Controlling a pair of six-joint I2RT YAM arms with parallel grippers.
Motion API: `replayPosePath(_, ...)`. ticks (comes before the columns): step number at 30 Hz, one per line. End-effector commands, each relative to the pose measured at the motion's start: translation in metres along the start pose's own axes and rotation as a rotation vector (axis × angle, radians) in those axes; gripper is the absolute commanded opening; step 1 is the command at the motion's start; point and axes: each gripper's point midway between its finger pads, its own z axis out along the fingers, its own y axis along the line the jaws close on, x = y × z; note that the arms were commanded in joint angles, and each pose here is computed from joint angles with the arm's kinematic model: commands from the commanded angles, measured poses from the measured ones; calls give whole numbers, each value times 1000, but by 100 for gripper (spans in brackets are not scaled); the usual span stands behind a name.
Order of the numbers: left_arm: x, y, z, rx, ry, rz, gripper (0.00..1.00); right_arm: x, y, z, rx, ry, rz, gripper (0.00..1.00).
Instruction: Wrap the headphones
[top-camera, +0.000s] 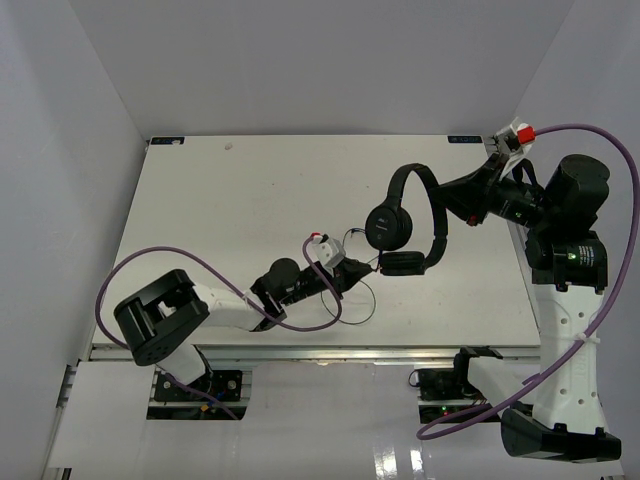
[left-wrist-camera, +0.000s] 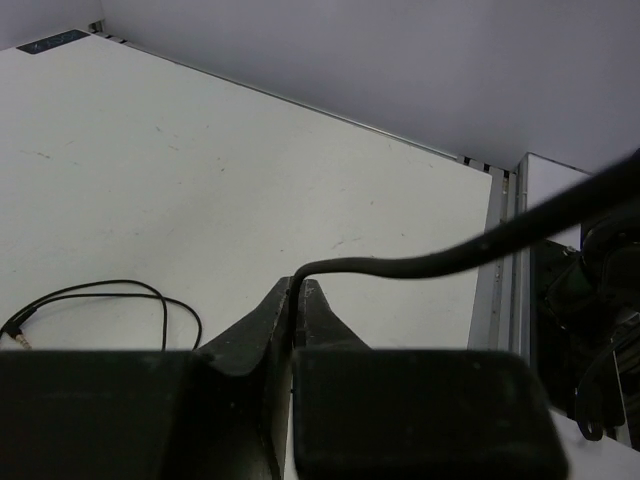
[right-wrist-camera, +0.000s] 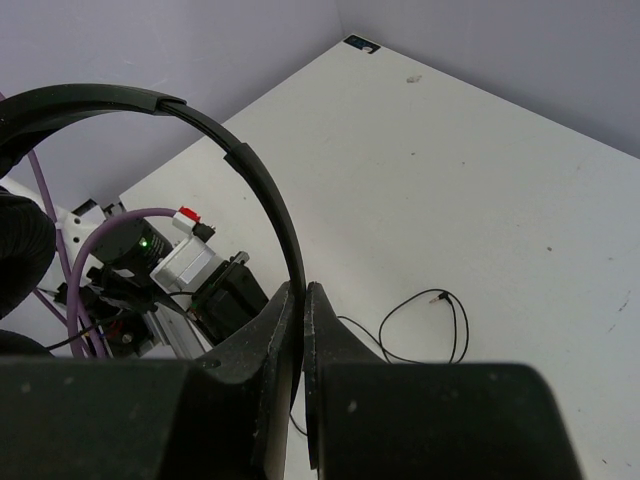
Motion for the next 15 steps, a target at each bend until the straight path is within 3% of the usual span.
replayPosePath(1, -24, -2, -4, 4, -19, 65, 9, -14, 14, -4, -35, -33, -35, 8)
replayPosePath(5, -18, -1, -14, 25, 75, 120, 0, -1, 15, -4, -58, -10, -42, 8)
replayPosePath(8, -11, 2, -23, 49, 166, 185, 0, 17, 12, -5, -67, 38, -81, 8)
replayPosePath(15, -14, 34, -70, -1, 321, 160, 0, 48, 10, -14, -66, 111, -233, 8)
